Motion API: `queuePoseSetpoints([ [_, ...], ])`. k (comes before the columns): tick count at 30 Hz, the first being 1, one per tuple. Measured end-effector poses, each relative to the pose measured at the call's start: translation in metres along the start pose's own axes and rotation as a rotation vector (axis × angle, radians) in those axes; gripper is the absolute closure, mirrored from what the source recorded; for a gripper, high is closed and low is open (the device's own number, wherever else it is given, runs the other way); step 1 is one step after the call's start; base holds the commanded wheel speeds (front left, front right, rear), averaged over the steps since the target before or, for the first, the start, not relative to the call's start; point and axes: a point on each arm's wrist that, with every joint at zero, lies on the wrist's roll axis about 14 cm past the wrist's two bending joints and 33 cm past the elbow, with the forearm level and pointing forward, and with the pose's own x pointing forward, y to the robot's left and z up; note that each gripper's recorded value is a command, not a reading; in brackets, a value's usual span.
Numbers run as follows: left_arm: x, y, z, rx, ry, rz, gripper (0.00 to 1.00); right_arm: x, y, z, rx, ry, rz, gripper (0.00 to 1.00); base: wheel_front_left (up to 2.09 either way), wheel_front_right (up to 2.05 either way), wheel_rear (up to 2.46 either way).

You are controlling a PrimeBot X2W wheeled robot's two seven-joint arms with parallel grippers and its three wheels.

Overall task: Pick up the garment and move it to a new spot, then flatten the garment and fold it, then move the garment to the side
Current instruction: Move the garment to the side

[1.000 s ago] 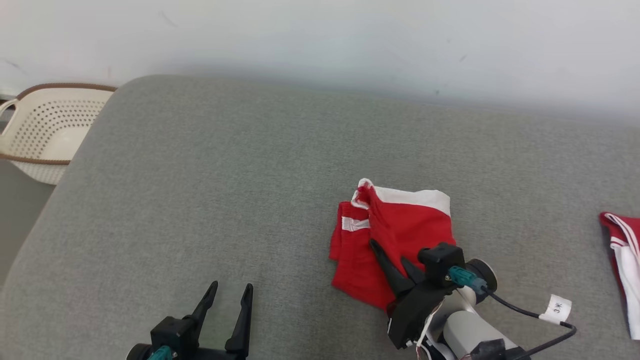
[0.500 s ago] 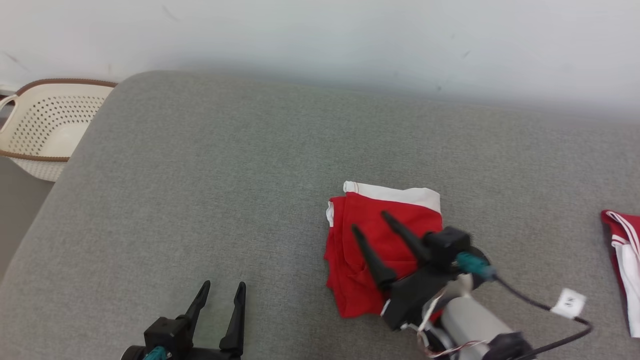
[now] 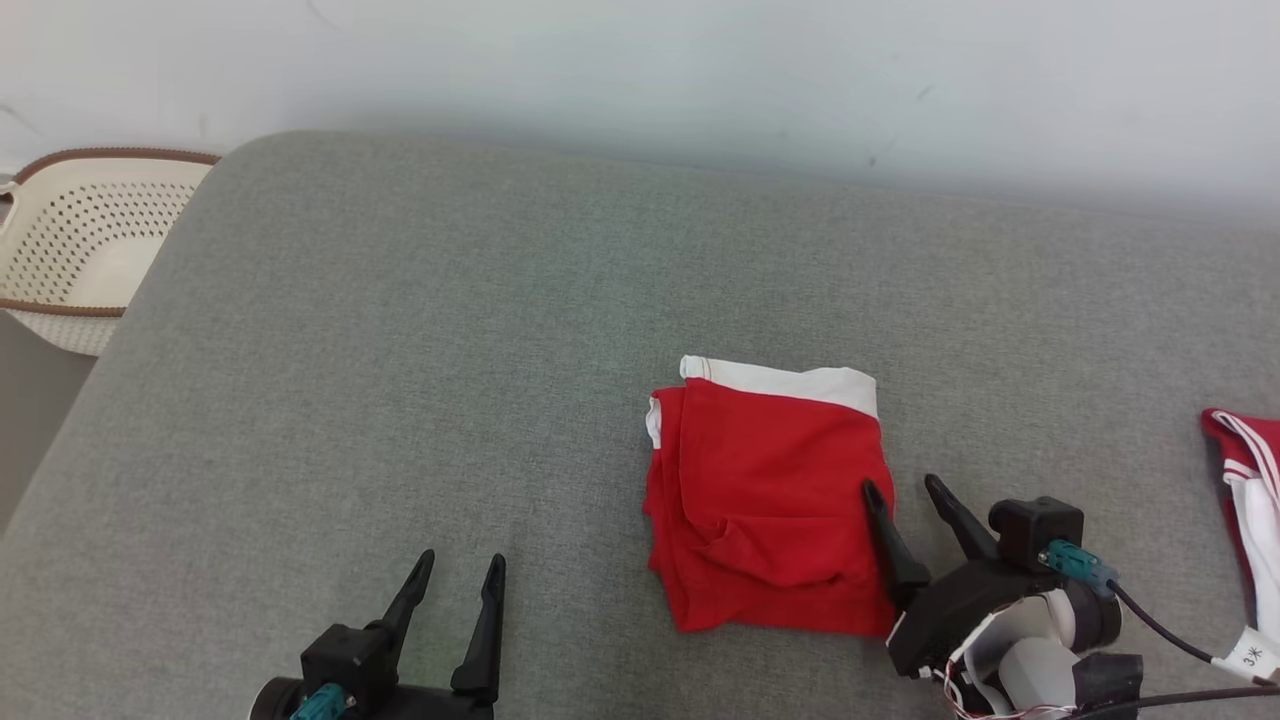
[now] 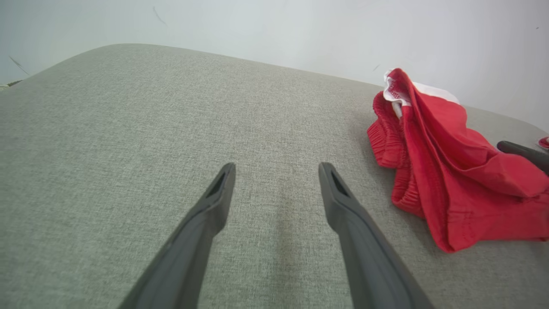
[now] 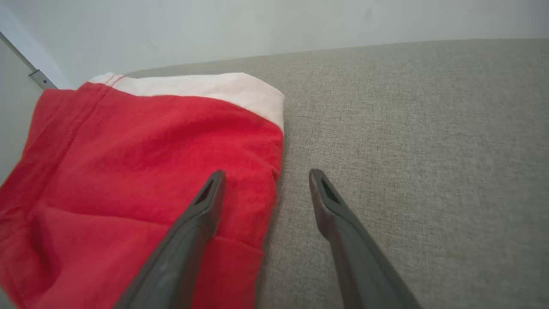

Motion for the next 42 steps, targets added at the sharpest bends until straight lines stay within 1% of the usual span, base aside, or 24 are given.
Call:
queuePoseSetpoints([
  [7, -0.003, 0.005, -0.001, 0.011, 0.003, 0.015, 0.00, 0.004, -0.001, -0.017, 0.039, 0.046, -0.024, 0.00, 0.00, 0.00, 0.00],
  [12, -0.004, 0.009, -0.001, 0.016, 0.004, 0.025, 0.00, 0.011, 0.017, -0.021, 0.088, 0.057, 0.009, 0.00, 0.00, 0.00, 0.00],
  [16, -0.005, 0.010, -0.001, 0.018, 0.005, 0.028, 0.00, 0.013, 0.015, -0.023, 0.111, 0.066, 0.003, 0.00, 0.00, 0.00, 0.00],
  [17, -0.005, 0.010, -0.001, 0.018, 0.005, 0.028, 0.00, 0.013, 0.014, -0.024, 0.116, 0.068, 0.000, 0.14, 0.00, 0.00, 0.00],
  [19, -0.005, 0.010, -0.001, 0.019, 0.004, 0.028, 0.00, 0.014, 0.012, -0.023, 0.124, 0.070, -0.006, 0.77, 0.00, 0.00, 0.00],
  [20, -0.006, 0.011, 0.000, 0.021, 0.003, 0.028, 0.00, 0.014, 0.011, -0.023, 0.127, 0.070, -0.010, 1.00, 0.00, 0.00, 0.00],
  [24, -0.006, 0.010, 0.002, 0.027, -0.003, 0.027, 0.00, 0.014, 0.011, -0.019, 0.122, 0.061, -0.006, 1.00, 0.00, 0.00, 0.00],
  [27, -0.007, 0.010, 0.005, 0.029, -0.012, 0.026, 0.00, 0.015, 0.011, -0.001, 0.100, 0.011, 0.006, 1.00, 0.00, 0.00, 0.00],
  [35, -0.008, 0.002, 0.017, 0.026, -0.047, 0.001, 0.00, -0.001, 0.029, 0.041, -0.054, -0.124, 0.079, 1.00, 0.00, 0.00, 0.00],
  [38, -0.011, -0.007, 0.017, 0.015, -0.050, -0.022, 0.00, -0.014, 0.038, 0.049, -0.093, -0.159, 0.099, 1.00, 0.00, 0.00, 0.00],
  [42, -0.010, -0.015, 0.022, 0.005, -0.063, -0.046, 0.00, -0.026, 0.042, 0.051, -0.113, -0.177, 0.101, 1.00, 0.00, 0.00, 0.00],
])
